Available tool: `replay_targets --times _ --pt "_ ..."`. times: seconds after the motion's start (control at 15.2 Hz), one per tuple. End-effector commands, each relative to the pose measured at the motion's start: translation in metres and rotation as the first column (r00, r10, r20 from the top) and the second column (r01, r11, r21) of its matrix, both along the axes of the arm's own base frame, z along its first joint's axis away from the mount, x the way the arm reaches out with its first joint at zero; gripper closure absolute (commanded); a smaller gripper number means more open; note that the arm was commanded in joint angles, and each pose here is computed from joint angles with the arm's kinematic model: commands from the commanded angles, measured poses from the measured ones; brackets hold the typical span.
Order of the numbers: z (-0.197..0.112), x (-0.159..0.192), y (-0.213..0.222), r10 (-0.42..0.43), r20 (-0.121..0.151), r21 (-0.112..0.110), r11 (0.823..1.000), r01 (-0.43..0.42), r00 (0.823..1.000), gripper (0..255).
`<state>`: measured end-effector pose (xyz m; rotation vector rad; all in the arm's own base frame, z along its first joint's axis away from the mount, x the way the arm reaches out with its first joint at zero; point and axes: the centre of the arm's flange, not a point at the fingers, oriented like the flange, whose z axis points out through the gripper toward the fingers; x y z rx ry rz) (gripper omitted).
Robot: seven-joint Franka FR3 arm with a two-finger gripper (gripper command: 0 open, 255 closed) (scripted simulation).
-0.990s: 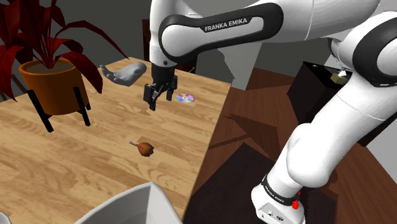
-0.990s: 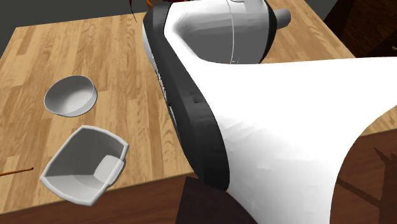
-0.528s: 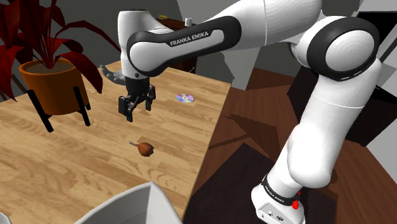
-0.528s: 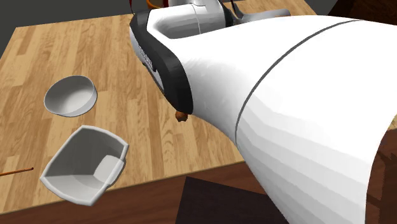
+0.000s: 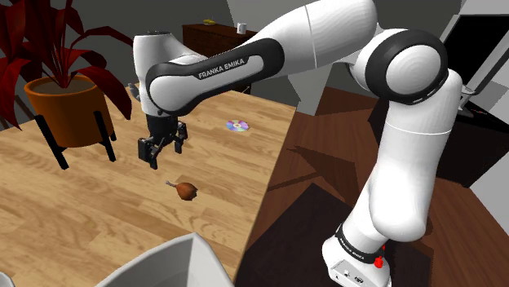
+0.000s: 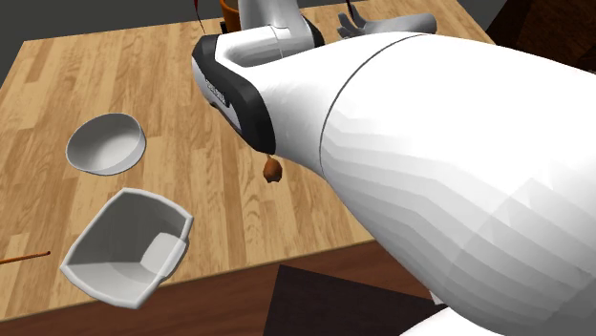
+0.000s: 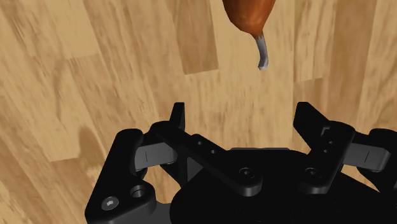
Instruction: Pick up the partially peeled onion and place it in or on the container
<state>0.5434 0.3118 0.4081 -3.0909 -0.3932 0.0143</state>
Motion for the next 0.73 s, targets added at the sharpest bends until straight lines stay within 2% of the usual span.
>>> replay_targets --times 0.0,0.07,0.59,0.66 --pt "-0.0108 -0.0007 0.0013 0.000 0.000 0.000 1.000 0.000 1.000 0" --pt "-0.0191 -0.0008 0.0015 0.000 0.000 0.000 1.000 0.000 1.000 0" --pt "-0.0191 -0.0008 0.0015 0.000 0.000 0.000 1.000 0.000 1.000 0" --pt "-0.0191 -0.0008 0.0015 0.000 0.000 0.000 1.000 0.000 1.000 255"
